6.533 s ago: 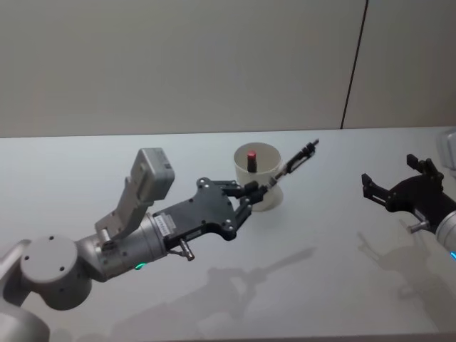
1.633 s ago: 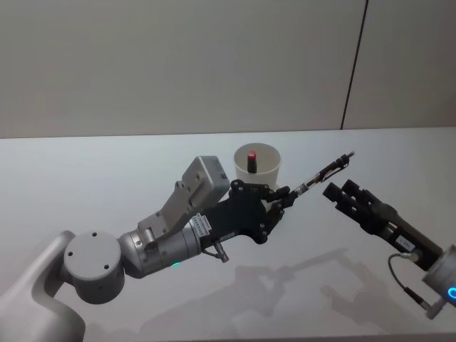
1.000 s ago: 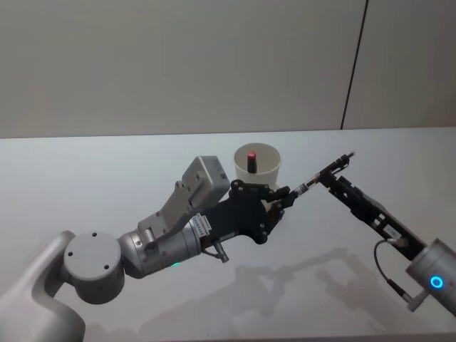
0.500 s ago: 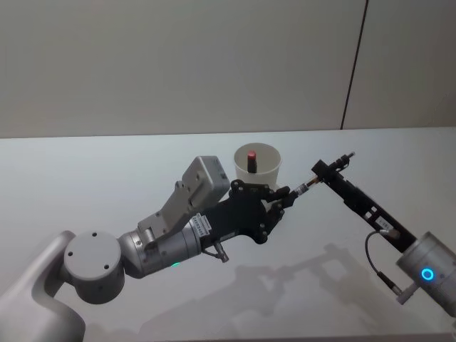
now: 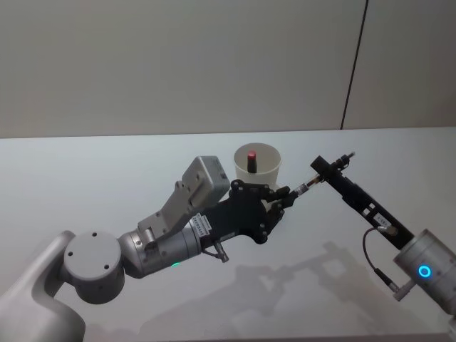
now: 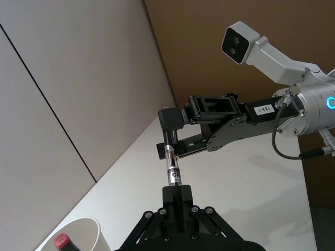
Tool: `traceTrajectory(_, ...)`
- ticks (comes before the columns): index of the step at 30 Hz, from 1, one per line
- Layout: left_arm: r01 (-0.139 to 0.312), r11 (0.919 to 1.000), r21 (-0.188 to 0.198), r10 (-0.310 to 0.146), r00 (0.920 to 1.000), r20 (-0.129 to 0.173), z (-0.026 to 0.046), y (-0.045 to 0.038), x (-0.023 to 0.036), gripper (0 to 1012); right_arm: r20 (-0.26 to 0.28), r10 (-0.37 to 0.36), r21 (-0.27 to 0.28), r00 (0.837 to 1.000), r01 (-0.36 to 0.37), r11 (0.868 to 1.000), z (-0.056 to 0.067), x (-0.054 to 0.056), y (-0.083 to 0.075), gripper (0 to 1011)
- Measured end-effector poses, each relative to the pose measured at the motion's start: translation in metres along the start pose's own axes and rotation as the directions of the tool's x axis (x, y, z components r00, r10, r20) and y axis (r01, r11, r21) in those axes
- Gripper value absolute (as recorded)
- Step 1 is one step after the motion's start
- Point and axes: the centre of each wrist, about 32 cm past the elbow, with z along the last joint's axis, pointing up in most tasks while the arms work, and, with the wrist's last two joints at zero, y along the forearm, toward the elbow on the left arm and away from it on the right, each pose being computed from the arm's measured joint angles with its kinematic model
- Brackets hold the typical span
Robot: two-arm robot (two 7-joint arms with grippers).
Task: Place the pen into the pen holder.
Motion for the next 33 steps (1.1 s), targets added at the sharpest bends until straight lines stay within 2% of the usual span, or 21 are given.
traceTrajectory(14,0.000,1.0000,0.000,0.000,1.0000,0.000,0.0000,0.0000,0.0000,99,0.002,0.010,0.009,1.000,-0.010,1.000,-0.0014,0.0022,-0.0004,999)
traceTrajectory(19,0.000,1.0000,0.000,0.000,1.0000,0.000,0.0000,0.0000,0.0000,99,0.002,0.012,0.012,1.000,-0.012,1.000,-0.0016,0.0024,-0.0007,915)
traceTrajectory(22,0.000,1.0000,0.000,0.000,1.0000,0.000,0.0000,0.0000,0.0000,99,0.000,0.012,0.014,1.000,-0.012,1.000,-0.0019,0.0025,-0.0011,814)
traceTrajectory(23,0.000,1.0000,0.000,0.000,1.0000,0.000,0.0000,0.0000,0.0000,99,0.000,0.013,0.015,1.000,-0.013,1.000,-0.0020,0.0025,-0.0012,814)
traceTrajectory(26,0.000,1.0000,0.000,0.000,1.0000,0.000,0.0000,0.0000,0.0000,99,-0.003,0.013,0.017,1.000,-0.013,1.000,-0.0022,0.0026,-0.0016,683)
traceTrajectory(28,0.000,1.0000,0.000,0.000,1.0000,0.000,0.0000,0.0000,0.0000,99,-0.003,0.013,0.019,1.000,-0.013,1.000,-0.0022,0.0027,-0.0018,650)
traceTrajectory(33,0.000,1.0000,0.000,0.000,1.0000,0.000,0.0000,0.0000,0.0000,99,-0.006,0.013,0.022,1.000,-0.013,1.000,-0.0026,0.0027,-0.0023,478)
